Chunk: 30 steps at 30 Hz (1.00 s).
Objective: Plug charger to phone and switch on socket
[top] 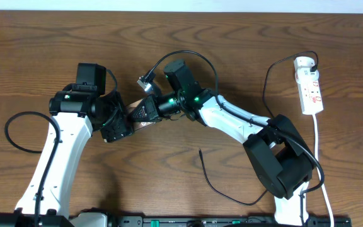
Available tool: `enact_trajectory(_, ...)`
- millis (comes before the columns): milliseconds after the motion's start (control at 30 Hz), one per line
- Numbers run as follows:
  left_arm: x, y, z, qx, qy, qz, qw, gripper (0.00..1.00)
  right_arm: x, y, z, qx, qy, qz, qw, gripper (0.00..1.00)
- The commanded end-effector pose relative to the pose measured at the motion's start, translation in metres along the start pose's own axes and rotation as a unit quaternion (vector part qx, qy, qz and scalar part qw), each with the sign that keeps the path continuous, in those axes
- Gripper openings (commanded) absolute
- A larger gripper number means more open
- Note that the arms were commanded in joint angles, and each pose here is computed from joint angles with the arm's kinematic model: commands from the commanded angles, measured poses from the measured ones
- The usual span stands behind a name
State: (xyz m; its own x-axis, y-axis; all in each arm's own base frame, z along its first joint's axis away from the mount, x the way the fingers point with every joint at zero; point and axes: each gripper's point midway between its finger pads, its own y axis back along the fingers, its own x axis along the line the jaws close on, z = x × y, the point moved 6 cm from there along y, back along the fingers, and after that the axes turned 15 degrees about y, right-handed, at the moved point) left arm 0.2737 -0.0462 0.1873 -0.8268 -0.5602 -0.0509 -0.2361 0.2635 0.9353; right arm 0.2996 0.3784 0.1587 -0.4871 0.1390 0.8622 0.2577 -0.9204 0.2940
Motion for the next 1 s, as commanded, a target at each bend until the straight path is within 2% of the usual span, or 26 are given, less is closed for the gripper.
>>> enact_trajectory(0, 0.000, 0.000, 0.002, -0.008, -0.015, -0.003, 1.000, 0.15, 0.013, 0.000, 0.003, 0.009, 0.014, 0.027, 0.999, 0.01)
enact_trajectory(100, 0.000, 0.000, 0.002, -0.009, -0.017, -0.004, 1.000, 0.46, 0.013, 0.000, 0.003, 0.009, 0.014, 0.028, 0.999, 0.01)
enact_trajectory(133, 0.000, 0.000, 0.002, -0.010, -0.020, -0.004, 1.000, 0.60, 0.013, 0.000, 0.003, 0.009, 0.014, 0.027, 0.999, 0.01)
enact_trajectory(167, 0.000, 0.000, 0.002, -0.010, -0.021, -0.004, 1.000, 0.68, 0.013, 0.000, 0.003, 0.009, 0.014, 0.027, 0.999, 0.01)
enact_trajectory(233, 0.000, 0.000, 0.002, -0.010, -0.024, -0.004, 1.000, 0.82, 0.013, 0.000, 0.003, 0.009, 0.014, 0.027, 0.999, 0.01)
enact_trajectory(300, 0.000, 0.000, 0.002, -0.010, -0.024, -0.004, 1.000, 0.91, 0.013, 0.000, 0.003, 0.009, 0.014, 0.027, 0.999, 0.01)
enact_trajectory(633, 0.002, 0.000, -0.002, 0.010, -0.028, 0.008, 1.000, 0.93, 0.012, 0.001, 0.003, 0.007, 0.017, 0.027, 0.999, 0.01)
enact_trajectory(833, -0.007, 0.003, -0.020, 0.068, -0.119, -0.016, 0.991, 0.93, 0.008, 0.008, 0.006, 0.001, 0.012, 0.022, 1.000, 0.01)
enact_trajectory(967, -0.010, 0.010, -0.027, 0.091, -0.142, -0.037, 0.985, 0.93, 0.002, 0.017, 0.009, -0.007, 0.002, 0.016, 1.000, 0.01)
